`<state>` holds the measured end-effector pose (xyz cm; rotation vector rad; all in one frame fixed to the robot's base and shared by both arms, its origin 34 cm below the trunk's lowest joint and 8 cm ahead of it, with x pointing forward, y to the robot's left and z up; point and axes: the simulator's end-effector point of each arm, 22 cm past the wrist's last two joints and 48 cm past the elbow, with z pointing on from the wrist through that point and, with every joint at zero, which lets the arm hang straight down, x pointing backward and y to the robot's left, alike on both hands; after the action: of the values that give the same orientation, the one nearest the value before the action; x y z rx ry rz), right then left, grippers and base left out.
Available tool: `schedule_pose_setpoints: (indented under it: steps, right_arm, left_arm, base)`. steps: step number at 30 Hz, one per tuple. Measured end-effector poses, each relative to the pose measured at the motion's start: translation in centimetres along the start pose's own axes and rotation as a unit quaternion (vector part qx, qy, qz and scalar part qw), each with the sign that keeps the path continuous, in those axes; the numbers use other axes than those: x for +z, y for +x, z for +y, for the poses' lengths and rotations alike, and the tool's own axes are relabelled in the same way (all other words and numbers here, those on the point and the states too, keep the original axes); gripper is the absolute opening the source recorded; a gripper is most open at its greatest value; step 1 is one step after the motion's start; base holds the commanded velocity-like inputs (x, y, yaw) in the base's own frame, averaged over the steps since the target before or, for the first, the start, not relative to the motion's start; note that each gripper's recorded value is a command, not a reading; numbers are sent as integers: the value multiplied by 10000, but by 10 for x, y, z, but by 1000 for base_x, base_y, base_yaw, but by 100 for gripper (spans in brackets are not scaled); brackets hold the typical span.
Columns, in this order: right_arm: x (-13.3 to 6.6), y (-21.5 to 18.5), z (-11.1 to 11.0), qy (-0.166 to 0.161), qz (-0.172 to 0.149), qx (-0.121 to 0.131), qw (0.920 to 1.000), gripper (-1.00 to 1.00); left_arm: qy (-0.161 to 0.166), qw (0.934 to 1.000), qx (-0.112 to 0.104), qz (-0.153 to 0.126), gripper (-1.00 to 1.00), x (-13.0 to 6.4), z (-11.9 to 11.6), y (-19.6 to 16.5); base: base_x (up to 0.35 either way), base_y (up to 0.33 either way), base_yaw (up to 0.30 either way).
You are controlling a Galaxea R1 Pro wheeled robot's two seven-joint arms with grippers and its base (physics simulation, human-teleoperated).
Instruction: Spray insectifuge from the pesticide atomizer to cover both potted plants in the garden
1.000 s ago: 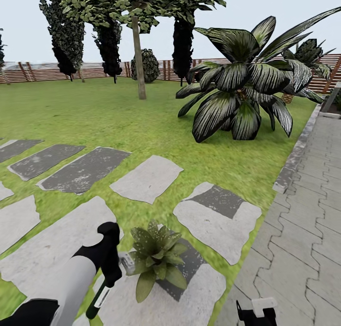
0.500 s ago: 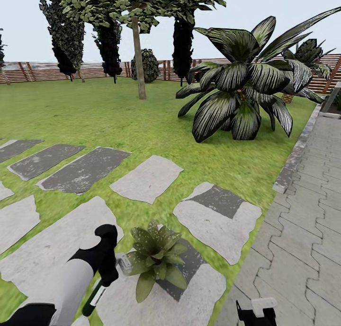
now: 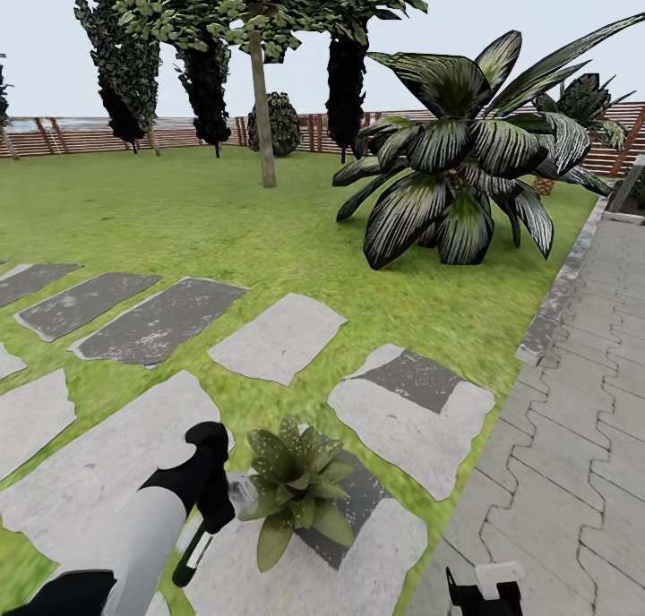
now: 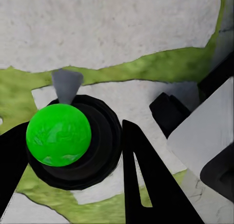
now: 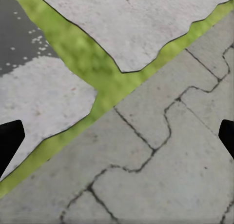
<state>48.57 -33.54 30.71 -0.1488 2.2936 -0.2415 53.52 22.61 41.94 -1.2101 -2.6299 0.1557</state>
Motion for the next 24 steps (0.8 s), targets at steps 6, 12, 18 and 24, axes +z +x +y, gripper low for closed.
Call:
schedule_pose_setpoints:
  steps: [6, 12, 18, 24]
  right_arm:
    - [0, 0, -1, 3, -1, 0, 10000, 100]
    - [0, 0, 0, -5, 0, -2, 10000, 100]
    - [0, 0, 0, -6, 0, -3, 10000, 100]
    - [0, 0, 0, -6, 0, -2, 10000, 100]
  left_arm:
    - [60, 10000, 13, 39, -100, 7, -6, 3]
    - [-58, 9996, -259, 110, -100, 8, 23, 34]
    - [-230, 9984, -454, -239, -100, 11, 33, 23]
    - [188, 9983, -433, -335, -100, 26, 6, 12]
  base:
    - [0, 0, 0]
    - [0, 0, 0]
    - [0, 0, 0]
    - [0, 0, 0]
